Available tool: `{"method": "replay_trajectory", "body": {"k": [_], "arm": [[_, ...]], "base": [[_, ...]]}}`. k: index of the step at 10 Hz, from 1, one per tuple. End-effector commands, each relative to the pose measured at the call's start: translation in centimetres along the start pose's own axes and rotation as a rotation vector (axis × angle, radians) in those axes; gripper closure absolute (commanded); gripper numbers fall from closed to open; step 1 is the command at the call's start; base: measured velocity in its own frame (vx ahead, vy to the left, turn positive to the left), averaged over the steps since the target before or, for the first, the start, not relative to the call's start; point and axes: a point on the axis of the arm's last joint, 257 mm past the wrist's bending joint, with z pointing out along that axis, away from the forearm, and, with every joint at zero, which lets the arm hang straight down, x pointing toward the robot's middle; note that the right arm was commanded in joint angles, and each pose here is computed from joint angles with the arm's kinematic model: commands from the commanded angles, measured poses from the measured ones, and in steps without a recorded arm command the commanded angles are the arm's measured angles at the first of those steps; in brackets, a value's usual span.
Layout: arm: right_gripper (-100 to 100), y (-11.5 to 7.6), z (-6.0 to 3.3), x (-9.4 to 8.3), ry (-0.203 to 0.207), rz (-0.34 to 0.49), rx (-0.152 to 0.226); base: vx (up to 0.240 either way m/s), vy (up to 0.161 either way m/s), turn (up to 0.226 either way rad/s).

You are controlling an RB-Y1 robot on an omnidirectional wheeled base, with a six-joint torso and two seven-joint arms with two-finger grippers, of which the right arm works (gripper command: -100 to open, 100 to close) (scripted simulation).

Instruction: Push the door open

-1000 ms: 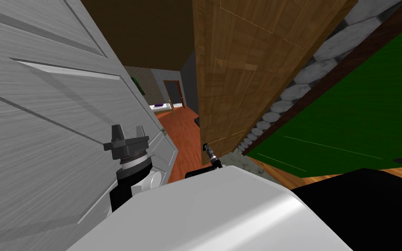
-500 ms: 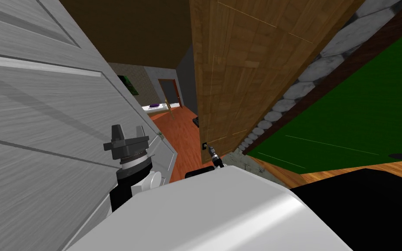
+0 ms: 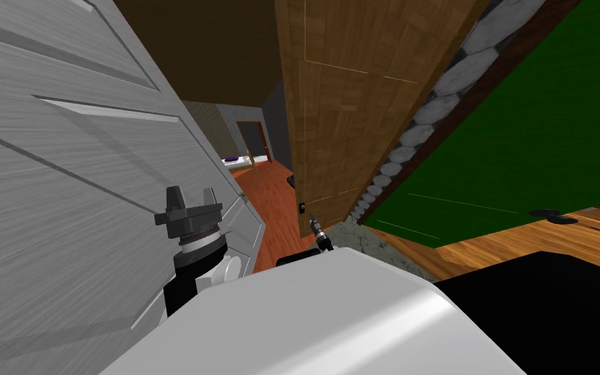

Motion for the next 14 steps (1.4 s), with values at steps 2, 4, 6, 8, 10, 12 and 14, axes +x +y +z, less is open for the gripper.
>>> {"method": "replay_trajectory", "body": {"k": [2,4,6,8,10,12,14], "arm": [[-100,0.1,-0.08,0.3,-0.001,0.009,-0.001],[-100,0.0,-0.08,-0.2,-0.004,0.000,-0.001],[-100,0.0,0.00,-0.5,-0.008,-0.004,-0.004],[-100,0.0,0.13,-0.6,-0.013,-0.005,-0.008],[-100,0.1,0.32,-0.6,-0.019,0.001,-0.013],[-100,0.1,0.33,-0.5,-0.020,0.002,-0.013],[100,0.1,0.33,-0.5,-0.020,0.002,-0.013]], "base": [[-0.157,0.027,-0.033],[0.108,0.037,0.022],[0.203,0.028,0.017],[0.219,0.019,0.028],[0.189,0.047,0.023],[0.122,0.036,0.001],[-0.019,-0.003,0.011]]}}
